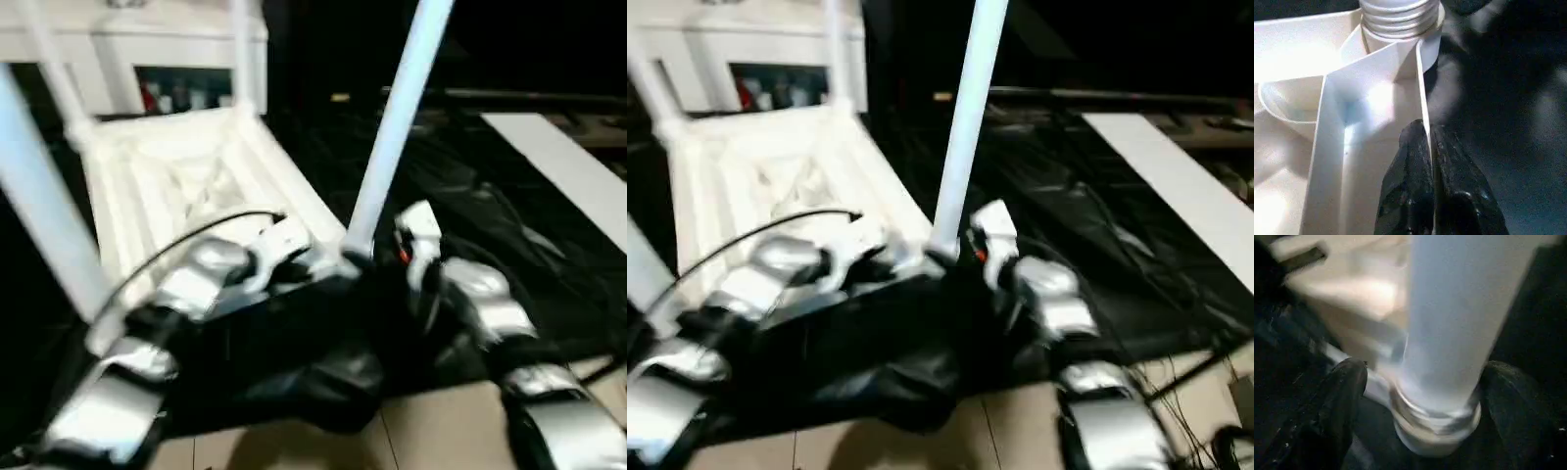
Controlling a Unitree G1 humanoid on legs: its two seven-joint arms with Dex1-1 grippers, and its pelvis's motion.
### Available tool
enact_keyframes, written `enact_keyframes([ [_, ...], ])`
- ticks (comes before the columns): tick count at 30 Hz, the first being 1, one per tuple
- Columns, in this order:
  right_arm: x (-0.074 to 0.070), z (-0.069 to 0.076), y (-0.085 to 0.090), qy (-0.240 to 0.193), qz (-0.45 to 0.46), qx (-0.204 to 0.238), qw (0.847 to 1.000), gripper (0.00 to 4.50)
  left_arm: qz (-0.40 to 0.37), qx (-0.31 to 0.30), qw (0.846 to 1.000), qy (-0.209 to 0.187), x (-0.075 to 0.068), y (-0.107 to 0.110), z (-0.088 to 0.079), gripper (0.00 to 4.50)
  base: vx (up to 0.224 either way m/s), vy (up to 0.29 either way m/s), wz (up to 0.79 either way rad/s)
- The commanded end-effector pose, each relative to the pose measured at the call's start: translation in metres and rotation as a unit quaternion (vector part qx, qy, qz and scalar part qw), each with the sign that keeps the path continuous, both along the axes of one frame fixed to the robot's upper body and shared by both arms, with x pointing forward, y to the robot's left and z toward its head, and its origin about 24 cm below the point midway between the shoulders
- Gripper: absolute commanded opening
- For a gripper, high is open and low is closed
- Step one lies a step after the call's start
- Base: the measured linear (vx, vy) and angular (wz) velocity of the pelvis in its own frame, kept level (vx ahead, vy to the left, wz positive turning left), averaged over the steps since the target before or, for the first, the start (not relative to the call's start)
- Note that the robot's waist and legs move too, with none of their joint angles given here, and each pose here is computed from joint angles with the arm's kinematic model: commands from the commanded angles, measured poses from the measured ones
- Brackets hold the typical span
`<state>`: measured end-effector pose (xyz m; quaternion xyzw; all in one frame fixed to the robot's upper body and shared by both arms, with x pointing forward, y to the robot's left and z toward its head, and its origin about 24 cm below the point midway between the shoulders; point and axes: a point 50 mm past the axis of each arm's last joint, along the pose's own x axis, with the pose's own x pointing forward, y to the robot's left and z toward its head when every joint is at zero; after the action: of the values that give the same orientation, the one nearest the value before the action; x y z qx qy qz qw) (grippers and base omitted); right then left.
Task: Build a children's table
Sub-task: Rotate leg to tighten
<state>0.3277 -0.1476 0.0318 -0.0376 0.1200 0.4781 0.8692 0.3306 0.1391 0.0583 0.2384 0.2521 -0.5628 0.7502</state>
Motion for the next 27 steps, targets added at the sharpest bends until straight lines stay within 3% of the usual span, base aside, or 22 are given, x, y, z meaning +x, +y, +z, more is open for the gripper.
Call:
enact_keyframes([
  [1, -0.003, 0.004, -0.005, -0.006, 0.033, -0.009, 0.999, 3.90, -0.064, 0.040, 0.994, 0.075, -0.021, 0.000, -0.025, 0.00, 0.063, -0.026, 0.12],
  [10, -0.014, 0.006, -0.006, 0.011, 0.108, 0.004, 0.994, 3.90, -0.115, 0.017, 0.989, 0.094, -0.030, 0.003, -0.011, 0.00, 0.013, -0.004, 0.02],
  [17, -0.016, 0.007, -0.004, 0.022, 0.122, 0.021, 0.992, 3.22, -0.116, 0.019, 0.989, 0.095, -0.031, 0.005, -0.009, 0.00, 0.000, 0.000, 0.00],
  [27, -0.020, 0.004, -0.006, 0.036, 0.132, 0.021, 0.990, 2.74, -0.108, 0.029, 0.988, 0.105, -0.035, 0.009, -0.013, 0.00, 0.000, 0.000, 0.00],
])
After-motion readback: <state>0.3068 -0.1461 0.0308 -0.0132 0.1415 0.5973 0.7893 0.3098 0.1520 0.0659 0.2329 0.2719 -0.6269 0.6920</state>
